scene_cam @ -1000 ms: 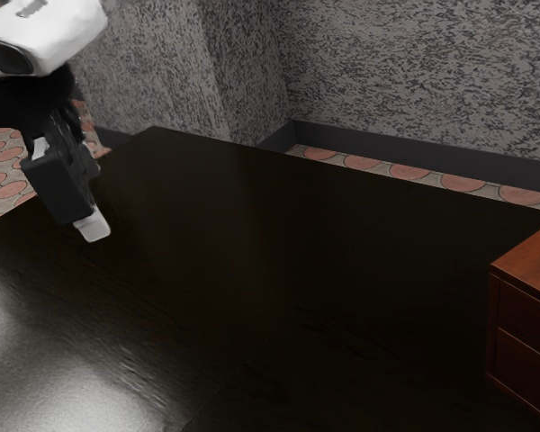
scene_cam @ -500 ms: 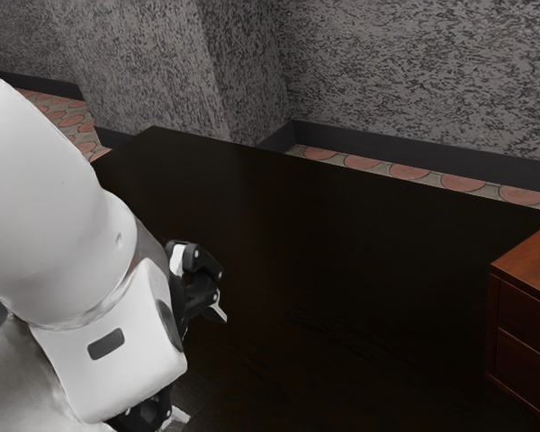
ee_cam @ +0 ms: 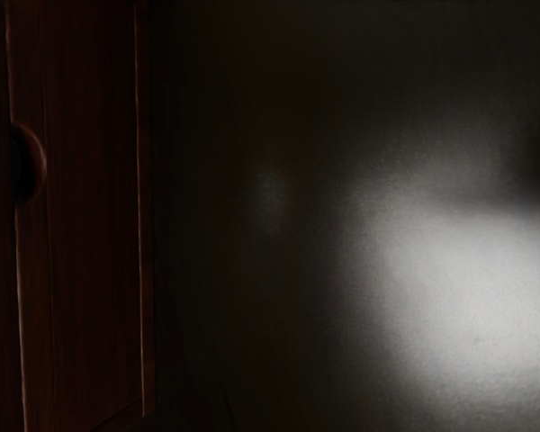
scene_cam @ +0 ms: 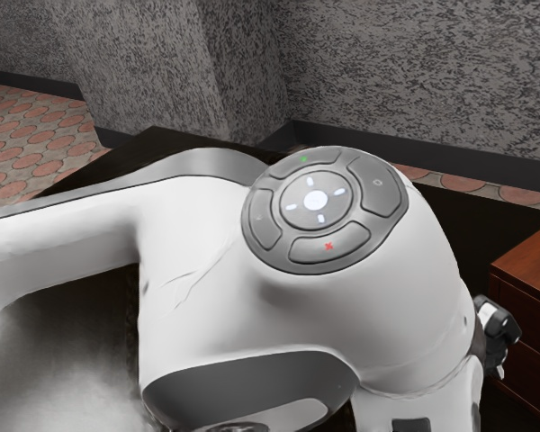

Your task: Pull the drawer handle with one arm to open the drawer

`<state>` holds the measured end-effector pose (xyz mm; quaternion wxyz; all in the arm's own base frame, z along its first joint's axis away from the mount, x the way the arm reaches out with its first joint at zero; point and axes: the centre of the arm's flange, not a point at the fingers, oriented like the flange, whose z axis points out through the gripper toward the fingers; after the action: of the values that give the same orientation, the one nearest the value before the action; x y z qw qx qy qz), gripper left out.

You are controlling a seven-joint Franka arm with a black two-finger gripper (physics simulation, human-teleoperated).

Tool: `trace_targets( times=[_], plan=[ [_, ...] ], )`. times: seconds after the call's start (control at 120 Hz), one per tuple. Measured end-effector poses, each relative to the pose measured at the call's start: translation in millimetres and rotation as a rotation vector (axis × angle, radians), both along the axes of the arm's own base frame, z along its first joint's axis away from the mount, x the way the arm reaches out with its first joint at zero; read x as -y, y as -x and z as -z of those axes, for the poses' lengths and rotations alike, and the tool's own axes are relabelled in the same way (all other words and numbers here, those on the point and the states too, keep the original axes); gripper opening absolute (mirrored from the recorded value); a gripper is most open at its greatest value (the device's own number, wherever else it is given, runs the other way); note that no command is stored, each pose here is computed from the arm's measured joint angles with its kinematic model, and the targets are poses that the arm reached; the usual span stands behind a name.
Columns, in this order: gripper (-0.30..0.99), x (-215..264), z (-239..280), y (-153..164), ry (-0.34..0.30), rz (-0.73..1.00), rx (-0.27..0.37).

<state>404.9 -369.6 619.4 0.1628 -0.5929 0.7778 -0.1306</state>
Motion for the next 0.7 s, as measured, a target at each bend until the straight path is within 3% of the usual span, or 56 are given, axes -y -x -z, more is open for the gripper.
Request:
trace_targets(
  times=[0.225, 0.475, 0.7],
  plan=[
    [0.69, 28, 21, -58, -0.01, 0.093, 0.0],
    [0.69, 89, 40, -63, -0.008, 0.237, -0.002],
    [0.69, 92, 39, -87, 0.005, 0.251, 0.013]
  ],
)
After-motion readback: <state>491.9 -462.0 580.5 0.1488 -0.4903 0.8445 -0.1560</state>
